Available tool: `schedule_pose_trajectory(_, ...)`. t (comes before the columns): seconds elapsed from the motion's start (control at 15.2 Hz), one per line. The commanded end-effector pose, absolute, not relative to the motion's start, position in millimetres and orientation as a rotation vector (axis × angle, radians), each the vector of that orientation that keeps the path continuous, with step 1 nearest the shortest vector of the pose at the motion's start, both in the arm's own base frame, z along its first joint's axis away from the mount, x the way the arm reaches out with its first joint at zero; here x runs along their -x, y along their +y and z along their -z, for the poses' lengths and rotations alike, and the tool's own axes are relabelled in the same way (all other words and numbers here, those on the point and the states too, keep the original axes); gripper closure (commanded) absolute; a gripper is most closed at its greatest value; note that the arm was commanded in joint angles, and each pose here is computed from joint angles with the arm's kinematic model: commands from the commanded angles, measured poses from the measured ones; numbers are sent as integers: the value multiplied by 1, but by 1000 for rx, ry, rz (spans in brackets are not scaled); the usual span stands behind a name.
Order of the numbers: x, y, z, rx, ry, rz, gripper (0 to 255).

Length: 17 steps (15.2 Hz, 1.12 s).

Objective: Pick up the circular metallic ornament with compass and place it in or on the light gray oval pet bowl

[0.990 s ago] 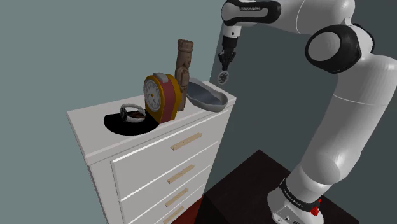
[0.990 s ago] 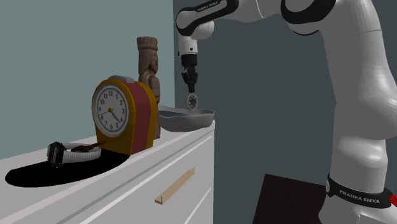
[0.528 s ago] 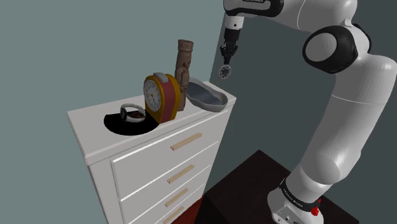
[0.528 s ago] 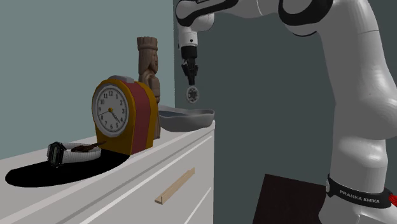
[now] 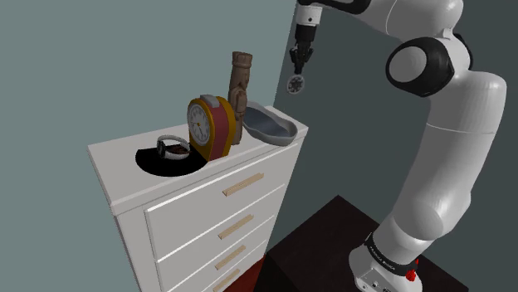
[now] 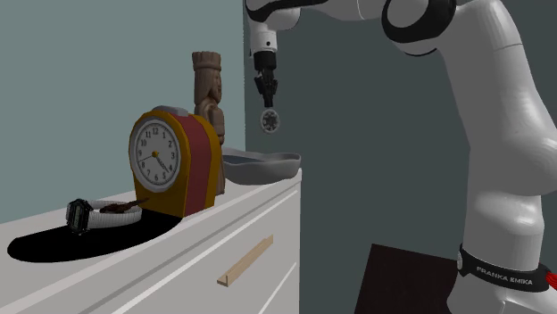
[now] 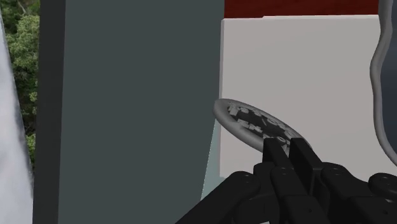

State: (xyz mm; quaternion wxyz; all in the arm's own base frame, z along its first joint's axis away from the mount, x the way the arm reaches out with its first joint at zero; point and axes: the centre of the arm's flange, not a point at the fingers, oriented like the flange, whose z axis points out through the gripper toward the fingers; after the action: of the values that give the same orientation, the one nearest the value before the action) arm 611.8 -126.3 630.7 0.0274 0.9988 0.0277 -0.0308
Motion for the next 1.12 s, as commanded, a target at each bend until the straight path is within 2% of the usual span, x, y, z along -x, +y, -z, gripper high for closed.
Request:
schedule_pose_trajectory(0.0,-609,-131,-648,-3078,67,76,255)
schedule_pose_trajectory(0.4,-609,-131,-676,-3078,67,76,255)
schedule_pose_trajectory(1.06,-587,-5,-708,-3078,67,76,255)
